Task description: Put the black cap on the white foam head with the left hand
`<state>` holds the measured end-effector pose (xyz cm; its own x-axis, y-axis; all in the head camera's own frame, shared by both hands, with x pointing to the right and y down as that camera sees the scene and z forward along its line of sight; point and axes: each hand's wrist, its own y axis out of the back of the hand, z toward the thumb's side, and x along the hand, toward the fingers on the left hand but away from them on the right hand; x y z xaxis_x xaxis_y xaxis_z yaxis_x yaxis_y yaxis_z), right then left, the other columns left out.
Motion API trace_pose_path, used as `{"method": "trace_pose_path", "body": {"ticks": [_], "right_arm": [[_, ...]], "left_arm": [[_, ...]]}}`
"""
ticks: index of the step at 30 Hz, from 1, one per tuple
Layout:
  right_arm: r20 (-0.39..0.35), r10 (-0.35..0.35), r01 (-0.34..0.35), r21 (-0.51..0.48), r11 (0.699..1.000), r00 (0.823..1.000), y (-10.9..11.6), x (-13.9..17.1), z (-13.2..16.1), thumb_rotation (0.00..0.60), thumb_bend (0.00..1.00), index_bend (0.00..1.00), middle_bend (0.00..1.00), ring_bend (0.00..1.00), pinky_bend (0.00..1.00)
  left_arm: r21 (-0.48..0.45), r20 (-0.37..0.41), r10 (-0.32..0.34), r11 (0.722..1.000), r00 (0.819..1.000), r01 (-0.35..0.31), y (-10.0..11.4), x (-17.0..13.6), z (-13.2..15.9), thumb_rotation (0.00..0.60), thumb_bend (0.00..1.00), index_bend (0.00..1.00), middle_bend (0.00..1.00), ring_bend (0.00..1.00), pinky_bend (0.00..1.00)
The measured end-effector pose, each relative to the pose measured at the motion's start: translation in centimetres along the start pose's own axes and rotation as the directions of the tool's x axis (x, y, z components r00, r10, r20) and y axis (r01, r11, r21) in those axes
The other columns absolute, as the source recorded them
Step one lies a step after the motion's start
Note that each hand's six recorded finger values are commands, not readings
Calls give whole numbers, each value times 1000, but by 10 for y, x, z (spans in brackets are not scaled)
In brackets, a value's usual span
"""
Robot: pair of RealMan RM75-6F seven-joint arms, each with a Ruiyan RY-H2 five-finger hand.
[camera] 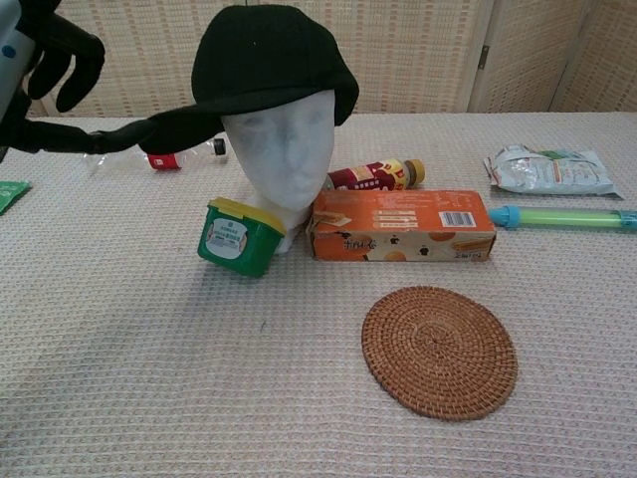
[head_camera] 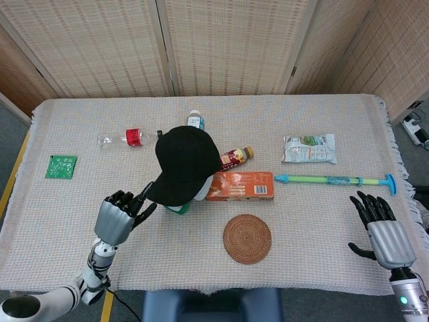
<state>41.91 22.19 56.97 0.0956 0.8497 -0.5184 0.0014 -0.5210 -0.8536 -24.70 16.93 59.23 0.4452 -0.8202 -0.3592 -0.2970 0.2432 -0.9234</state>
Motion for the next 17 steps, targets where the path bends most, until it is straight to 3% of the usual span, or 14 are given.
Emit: {"method": "trace_pose_path", "body": {"ticks": [3,5,8,11,14,15,16,17], "right_arm": [[-1,-2,2,-3,1000,1000,1,1,0,600,102,0,0,0,0],[2,-3,3,-5,1000,1000,1,1,-1,600,102,0,0,0,0],[8,0,0,-3,1000,1000,0,0,-2,600,102,0,0,0,0],[12,4,-4,4,1000,1000,-2,0,-1,600,103,0,0,0,0],[18,3,-3,11,1000,1000,-3,-1,-1,600,102,0,0,0,0],[18,1,-1,12,1000,1000,-4,-1,0,600,102,0,0,0,0],[19,-1,1,13,1000,1000,-4,-1,0,600,102,0,0,0,0],[19,0,-1,14,1000,1000,-4,-1,1,600,102,0,0,0,0]], "left_arm": [[-9,-80,-78,997,994,78,9,-15,-17,600,127,78,448,408,517],[-3,-149,-147,989,978,149,16,-28,-36,600,125,114,379,307,410],[19,-292,-271,957,918,288,31,-52,-79,600,117,169,300,211,332],[3,-442,-392,899,807,438,46,-83,-125,600,116,182,225,140,268],[-90,-595,-498,821,630,564,68,-124,-163,600,116,182,189,98,229],[-132,-643,-525,793,557,595,79,-143,-173,600,117,178,179,85,217],[-159,-668,-539,777,513,609,86,-155,-177,600,117,173,171,74,207],[-178,-684,-548,766,482,618,91,-163,-179,600,116,169,166,67,200]]}}
